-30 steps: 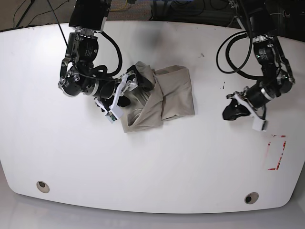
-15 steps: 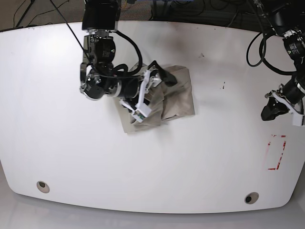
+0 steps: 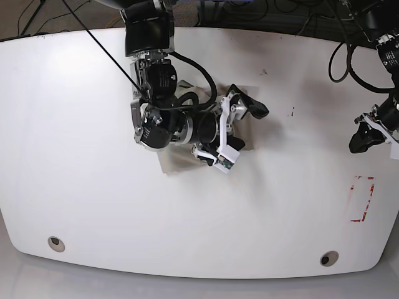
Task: Layout the t-shirt on the table in an organized manner, then fold the t-shirt properly
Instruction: 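Tuck the loose fabric under the bundle with the right gripper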
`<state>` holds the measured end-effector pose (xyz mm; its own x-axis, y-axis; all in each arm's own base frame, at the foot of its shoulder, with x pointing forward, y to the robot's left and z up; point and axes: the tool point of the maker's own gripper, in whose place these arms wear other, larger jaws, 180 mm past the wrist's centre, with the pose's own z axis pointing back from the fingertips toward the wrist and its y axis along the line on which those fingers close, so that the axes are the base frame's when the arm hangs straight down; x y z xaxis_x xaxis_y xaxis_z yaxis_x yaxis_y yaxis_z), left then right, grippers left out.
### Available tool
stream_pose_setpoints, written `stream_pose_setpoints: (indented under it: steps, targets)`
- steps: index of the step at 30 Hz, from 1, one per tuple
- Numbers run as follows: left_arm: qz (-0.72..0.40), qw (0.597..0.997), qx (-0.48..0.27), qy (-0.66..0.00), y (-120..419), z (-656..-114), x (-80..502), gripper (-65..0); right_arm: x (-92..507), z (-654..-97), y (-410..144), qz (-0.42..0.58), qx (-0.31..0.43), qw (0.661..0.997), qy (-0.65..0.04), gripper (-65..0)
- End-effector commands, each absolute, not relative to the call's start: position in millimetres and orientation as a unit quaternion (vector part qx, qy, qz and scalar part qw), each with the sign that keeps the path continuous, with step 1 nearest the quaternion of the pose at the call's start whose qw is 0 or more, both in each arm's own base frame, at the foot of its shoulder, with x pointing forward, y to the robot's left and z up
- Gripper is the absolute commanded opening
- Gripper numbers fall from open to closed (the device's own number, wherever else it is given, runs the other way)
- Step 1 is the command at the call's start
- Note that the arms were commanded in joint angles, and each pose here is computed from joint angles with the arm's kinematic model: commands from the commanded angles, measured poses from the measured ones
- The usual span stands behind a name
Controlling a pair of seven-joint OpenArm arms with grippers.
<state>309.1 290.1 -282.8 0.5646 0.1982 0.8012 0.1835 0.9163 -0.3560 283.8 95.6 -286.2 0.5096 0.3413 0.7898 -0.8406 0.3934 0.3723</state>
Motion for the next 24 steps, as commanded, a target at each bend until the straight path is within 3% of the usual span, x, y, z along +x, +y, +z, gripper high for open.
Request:
stream_pose_setpoints:
  steps: [1, 11, 24]
  targets:
    - [-0.006, 0.851, -0.201, -0.486, 293, -268, 312, -63.6, 296, -265, 98, 0.386, 0.399, 0.757, -0.345, -3.8]
    - [-0.007, 0.853, -0.200, -0.483, 292, -270, 312, -63.6, 304, -254, 91, 0.397, 0.380, 0.752, -0.363, -3.8]
    - [-0.024, 0.857, -0.213, -0.469, 276, -277, 315, -63.6, 325, -295, -27, 0.287, 0.303, 0.832, -0.366, -3.8]
